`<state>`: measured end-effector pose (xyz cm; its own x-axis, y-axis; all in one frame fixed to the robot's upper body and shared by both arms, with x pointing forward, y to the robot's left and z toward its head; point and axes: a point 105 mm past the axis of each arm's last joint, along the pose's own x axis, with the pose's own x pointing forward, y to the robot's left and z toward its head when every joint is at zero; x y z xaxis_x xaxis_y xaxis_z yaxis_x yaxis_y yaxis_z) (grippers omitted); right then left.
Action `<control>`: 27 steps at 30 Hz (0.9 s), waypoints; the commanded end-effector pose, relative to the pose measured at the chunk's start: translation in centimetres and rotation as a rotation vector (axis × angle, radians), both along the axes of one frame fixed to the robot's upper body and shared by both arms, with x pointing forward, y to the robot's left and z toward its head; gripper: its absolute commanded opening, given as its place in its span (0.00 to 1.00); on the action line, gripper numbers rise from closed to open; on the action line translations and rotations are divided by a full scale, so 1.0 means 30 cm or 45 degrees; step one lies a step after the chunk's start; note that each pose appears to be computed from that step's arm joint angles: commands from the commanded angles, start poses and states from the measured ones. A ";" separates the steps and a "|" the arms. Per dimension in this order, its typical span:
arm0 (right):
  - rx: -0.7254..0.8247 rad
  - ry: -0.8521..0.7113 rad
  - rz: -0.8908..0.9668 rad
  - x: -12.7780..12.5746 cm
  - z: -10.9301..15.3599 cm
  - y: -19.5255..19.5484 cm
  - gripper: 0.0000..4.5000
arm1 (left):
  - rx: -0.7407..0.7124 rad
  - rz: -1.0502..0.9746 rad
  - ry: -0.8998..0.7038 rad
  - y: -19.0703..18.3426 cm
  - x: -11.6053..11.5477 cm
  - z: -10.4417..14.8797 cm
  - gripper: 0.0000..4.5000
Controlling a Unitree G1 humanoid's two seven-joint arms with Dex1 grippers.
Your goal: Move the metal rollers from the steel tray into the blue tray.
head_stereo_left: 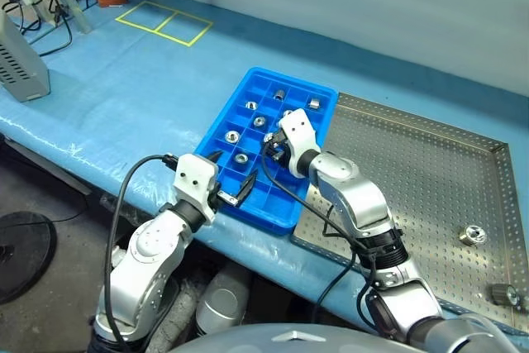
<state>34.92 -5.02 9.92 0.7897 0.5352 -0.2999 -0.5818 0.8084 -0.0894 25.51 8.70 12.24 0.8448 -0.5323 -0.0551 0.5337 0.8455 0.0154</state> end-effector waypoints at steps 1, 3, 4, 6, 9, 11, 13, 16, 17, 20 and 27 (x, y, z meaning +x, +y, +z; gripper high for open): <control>-0.004 -0.041 0.003 -0.005 0.018 -0.007 0.59 | -0.017 -0.016 -0.023 -0.010 0.000 0.017 1.00; 0.016 -0.055 -0.027 -0.004 0.038 -0.019 0.73 | -0.011 -0.031 -0.021 -0.014 -0.002 0.016 1.00; 0.021 -0.067 -0.037 -0.005 0.049 -0.025 0.80 | -0.009 -0.042 -0.019 -0.017 -0.002 0.015 1.00; 0.037 -0.093 -0.065 -0.008 0.076 -0.040 0.94 | -0.005 -0.069 -0.020 -0.024 -0.003 0.015 1.00; 0.073 -0.145 -0.161 -0.013 0.120 -0.087 0.99 | -0.011 -0.127 -0.019 -0.052 -0.003 0.016 1.00; 0.100 -0.166 -0.253 -0.016 0.140 -0.129 0.99 | -0.017 -0.163 -0.015 -0.071 -0.001 0.015 1.00; 0.136 -0.201 -0.378 -0.022 0.162 -0.188 0.99 | -0.022 -0.209 -0.006 -0.092 -0.001 0.012 1.00; 0.184 -0.259 -0.612 -0.039 0.182 -0.296 0.99 | -0.029 -0.283 0.006 -0.129 -0.001 0.008 1.00; 0.191 -0.261 -0.682 -0.047 0.180 -0.328 0.99 | -0.030 -0.305 0.008 -0.140 -0.001 0.007 1.00; 0.195 -0.280 -0.911 -0.076 0.165 -0.420 0.99 | -0.023 -0.388 0.009 -0.173 -0.003 0.006 1.00; 0.127 -0.173 -1.247 -0.129 0.074 -0.507 0.99 | 0.016 -0.541 -0.006 -0.234 -0.015 0.005 1.00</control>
<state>31.43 -19.54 11.01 0.9344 -0.2924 -0.2036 0.2962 0.9550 -0.0122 25.37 2.31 11.65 0.5774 -0.8113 -0.0921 0.8153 0.5789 0.0120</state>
